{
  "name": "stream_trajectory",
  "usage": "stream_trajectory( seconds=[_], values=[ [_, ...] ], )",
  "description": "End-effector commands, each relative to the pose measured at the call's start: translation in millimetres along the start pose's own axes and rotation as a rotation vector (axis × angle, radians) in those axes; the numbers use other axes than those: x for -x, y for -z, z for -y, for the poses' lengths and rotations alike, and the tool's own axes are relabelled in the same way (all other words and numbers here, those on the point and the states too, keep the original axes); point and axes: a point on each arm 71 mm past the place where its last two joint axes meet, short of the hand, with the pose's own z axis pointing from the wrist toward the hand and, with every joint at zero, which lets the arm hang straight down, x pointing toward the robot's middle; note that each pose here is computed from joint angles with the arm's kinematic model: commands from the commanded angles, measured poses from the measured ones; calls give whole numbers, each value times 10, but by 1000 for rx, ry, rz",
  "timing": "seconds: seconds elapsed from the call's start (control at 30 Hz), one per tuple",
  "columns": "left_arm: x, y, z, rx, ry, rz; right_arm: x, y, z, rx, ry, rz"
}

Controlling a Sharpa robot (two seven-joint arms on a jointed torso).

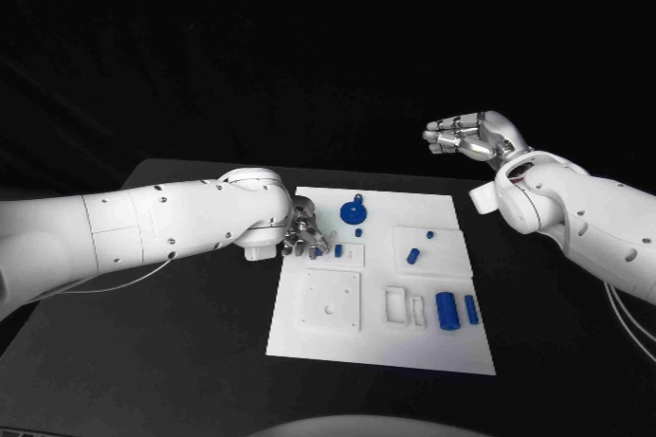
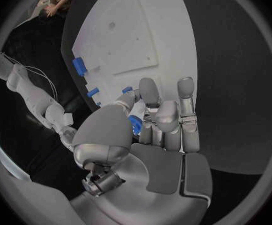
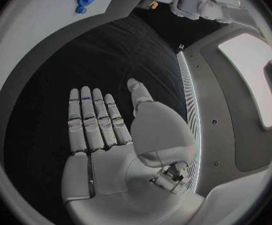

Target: Assemble the parts on the task board

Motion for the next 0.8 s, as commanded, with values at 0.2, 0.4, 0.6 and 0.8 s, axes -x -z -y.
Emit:
stream_trajectory(
  seconds=[0.2,0.4,0.6,0.8],
  values=[
    [-53,-23,37,-2,-31,-24,-24,-2,-14,11,2,-20],
    [-43,-37,26,8,-34,-18,-21,-1,-13,10,2,-19],
    [-37,-40,5,13,-33,-16,-12,2,-8,9,3,-18],
    [-28,-38,-23,18,-29,-12,-5,6,-3,7,4,-19]
  ],
)
